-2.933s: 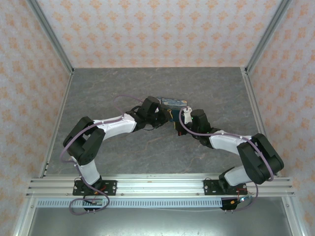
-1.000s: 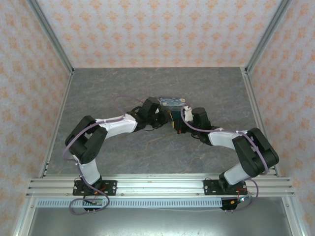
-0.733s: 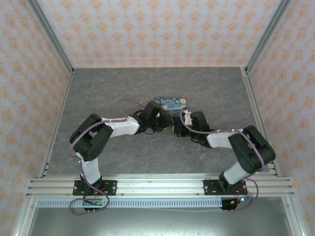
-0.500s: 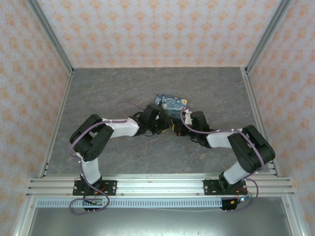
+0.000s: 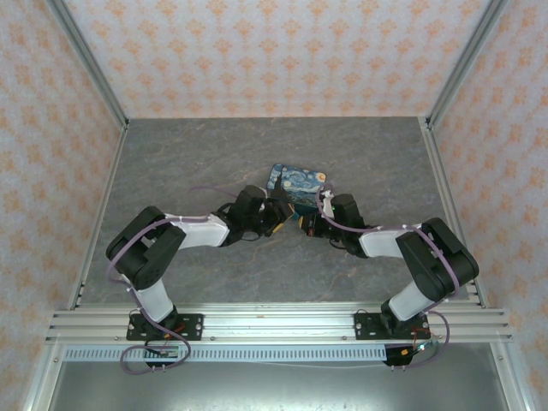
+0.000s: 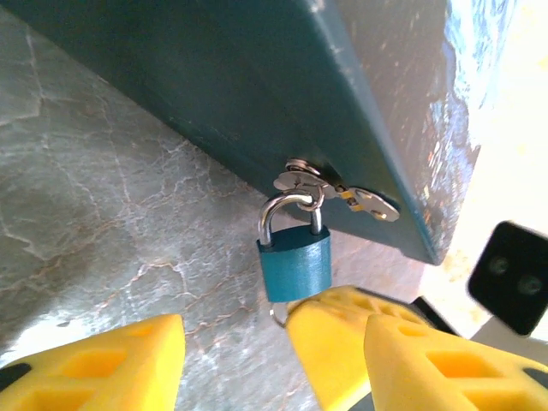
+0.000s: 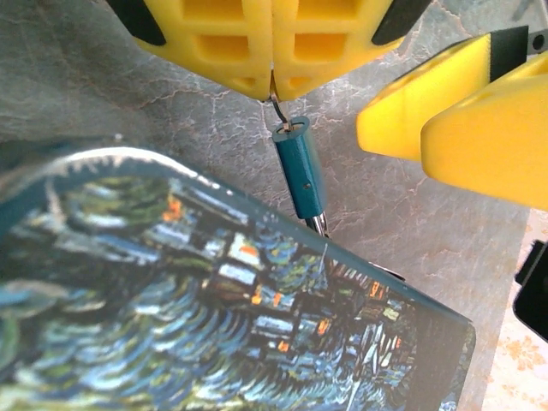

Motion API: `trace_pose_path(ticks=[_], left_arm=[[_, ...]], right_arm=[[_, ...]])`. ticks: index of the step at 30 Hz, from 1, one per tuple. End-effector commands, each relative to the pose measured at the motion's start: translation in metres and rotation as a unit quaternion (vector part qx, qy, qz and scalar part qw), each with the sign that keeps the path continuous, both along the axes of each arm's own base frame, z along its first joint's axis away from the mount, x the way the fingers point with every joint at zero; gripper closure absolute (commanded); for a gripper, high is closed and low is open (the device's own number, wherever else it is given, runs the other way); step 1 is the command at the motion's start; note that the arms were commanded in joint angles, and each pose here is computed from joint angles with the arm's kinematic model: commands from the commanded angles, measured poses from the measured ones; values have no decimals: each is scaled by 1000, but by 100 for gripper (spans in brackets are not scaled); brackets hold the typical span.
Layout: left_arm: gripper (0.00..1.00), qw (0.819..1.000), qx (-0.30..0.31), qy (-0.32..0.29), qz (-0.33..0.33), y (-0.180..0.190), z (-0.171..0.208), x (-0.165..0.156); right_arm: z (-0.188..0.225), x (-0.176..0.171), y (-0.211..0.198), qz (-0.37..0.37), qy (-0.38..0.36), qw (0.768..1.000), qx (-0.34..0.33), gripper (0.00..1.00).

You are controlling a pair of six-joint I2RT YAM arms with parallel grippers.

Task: Unlock a padlock with a key

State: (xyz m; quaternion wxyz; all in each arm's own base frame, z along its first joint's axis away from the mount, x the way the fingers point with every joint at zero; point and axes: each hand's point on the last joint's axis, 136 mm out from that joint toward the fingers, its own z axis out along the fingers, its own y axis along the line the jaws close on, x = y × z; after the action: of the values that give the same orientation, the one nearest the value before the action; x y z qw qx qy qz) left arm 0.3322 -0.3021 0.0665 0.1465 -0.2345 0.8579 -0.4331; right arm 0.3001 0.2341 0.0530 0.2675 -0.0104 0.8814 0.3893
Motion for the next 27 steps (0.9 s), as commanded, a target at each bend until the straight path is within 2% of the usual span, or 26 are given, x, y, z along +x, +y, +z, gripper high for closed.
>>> trace_pose_path(ticks=[1,8,18,27], left_arm=[[45,999,-38,-10,38,-2,7,14],[51,998,-44,1,47,-6,-1,16],[58,998,-46,16,47,-14,-12,20],[59,997,-57,18,43,-24,-13,23]], right_arm=[[8,1,8,-13,21,999,35,100],[11,2,13,-39,60,995,73,100],[21,4,15,-49,71,992,95,100],[23,5,19,-46,80,990,106,100]])
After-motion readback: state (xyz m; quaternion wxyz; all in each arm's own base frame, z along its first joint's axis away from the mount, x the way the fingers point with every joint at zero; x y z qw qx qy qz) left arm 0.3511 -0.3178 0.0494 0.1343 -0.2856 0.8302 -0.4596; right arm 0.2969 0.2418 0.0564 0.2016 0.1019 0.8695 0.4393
